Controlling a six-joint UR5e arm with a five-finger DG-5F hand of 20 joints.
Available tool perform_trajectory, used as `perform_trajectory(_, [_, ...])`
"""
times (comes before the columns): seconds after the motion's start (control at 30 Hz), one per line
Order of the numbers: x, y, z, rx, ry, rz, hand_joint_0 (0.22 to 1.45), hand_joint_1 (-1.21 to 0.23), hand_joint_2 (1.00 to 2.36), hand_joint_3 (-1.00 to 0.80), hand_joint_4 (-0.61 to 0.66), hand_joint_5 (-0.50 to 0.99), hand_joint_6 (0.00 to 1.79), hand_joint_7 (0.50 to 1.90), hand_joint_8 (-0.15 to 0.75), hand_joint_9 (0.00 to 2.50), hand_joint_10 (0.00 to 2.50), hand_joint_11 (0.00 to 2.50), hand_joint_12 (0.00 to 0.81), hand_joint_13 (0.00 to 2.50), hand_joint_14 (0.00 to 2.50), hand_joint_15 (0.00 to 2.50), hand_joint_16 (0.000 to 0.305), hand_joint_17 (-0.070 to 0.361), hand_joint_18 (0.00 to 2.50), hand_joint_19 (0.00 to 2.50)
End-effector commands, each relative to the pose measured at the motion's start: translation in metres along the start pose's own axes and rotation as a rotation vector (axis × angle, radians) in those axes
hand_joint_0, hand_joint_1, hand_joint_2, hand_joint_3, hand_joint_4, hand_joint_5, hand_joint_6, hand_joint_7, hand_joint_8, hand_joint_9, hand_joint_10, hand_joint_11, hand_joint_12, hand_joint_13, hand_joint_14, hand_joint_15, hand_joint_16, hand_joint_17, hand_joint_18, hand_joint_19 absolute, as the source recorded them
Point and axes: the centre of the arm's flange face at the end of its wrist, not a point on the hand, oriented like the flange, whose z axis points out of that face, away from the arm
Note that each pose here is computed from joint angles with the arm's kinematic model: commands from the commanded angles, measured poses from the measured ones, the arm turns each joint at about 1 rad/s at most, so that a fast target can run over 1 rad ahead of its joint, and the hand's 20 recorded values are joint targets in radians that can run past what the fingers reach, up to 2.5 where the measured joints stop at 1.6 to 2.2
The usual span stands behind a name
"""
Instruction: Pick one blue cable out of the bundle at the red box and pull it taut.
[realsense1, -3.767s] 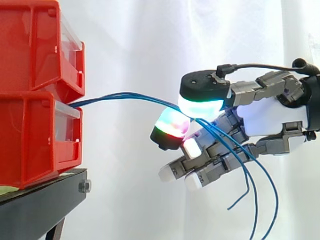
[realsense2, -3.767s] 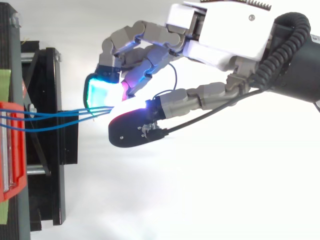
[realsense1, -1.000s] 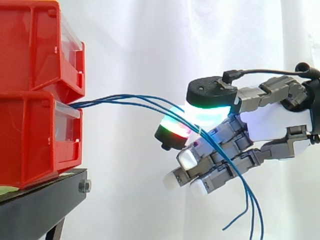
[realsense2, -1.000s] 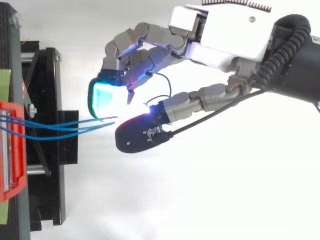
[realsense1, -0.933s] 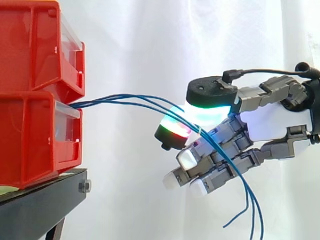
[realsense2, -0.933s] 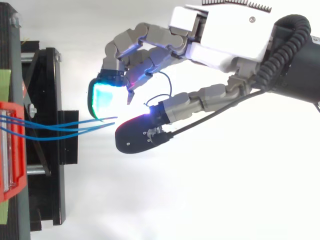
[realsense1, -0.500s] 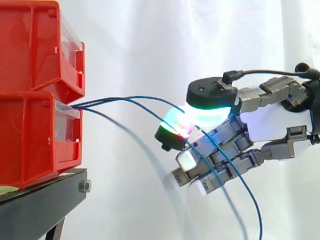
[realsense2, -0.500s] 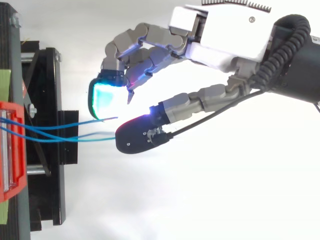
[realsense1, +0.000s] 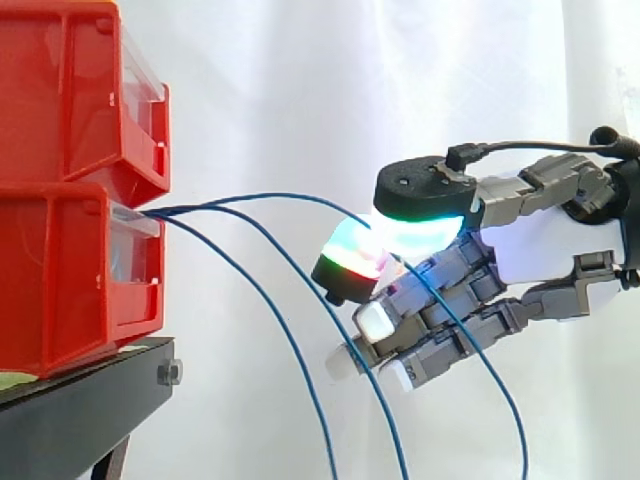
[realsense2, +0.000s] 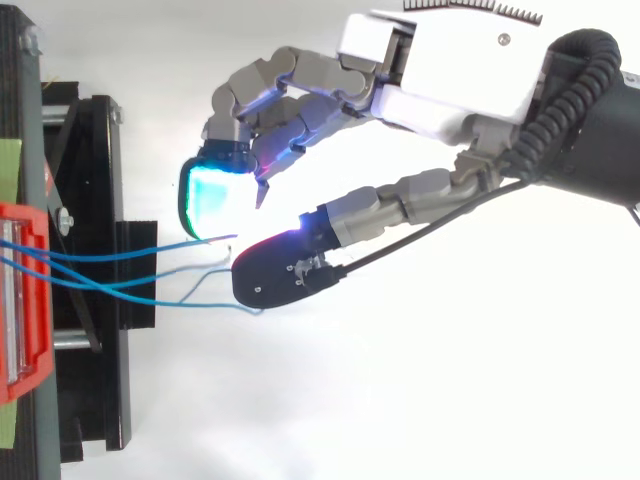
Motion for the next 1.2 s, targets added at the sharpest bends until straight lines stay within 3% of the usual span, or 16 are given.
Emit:
perform_trajectory(0.0, [0.0,0.0,0.0,0.0,-0.001,-0.002,0.62,-0.77,1.01,-0.29,0.12,-0.15,0.9,1.04,0.276,0.84,0.01,0.6,0.341,0.38,0.01,0.17,0.049,0.11,0.48,0.28])
perform_trajectory(0.4, [0.003,0.0,0.0,-0.002,0.004,-0.002,0.58,-0.67,1.01,-0.27,0.09,-0.13,0.88,1.06,0.272,0.89,0.01,0.57,0.336,0.39,0.01,0.17,0.048,0.109,0.47,0.3])
perform_trajectory(0.53, [0.005,-0.006,-0.002,0.003,0.009,-0.002,0.58,-0.62,1.01,-0.28,0.1,-0.12,0.87,1.05,0.269,0.9,0.01,0.56,0.337,0.4,0.01,0.17,0.048,0.108,0.47,0.31])
perform_trajectory(0.73, [0.008,-0.017,-0.002,-0.014,0.007,0.007,0.58,-0.6,1.01,-0.3,0.12,-0.11,0.86,1.06,0.264,0.91,0.01,0.54,0.334,0.41,0.01,0.18,0.048,0.107,0.47,0.31])
perform_trajectory(1.17, [0.01,-0.017,-0.002,-0.021,0.003,0.014,0.59,-0.63,1.01,-0.34,0.14,-0.06,0.81,1.13,0.256,1.01,0.01,0.52,0.326,0.49,0.01,0.17,0.046,0.104,0.54,0.31])
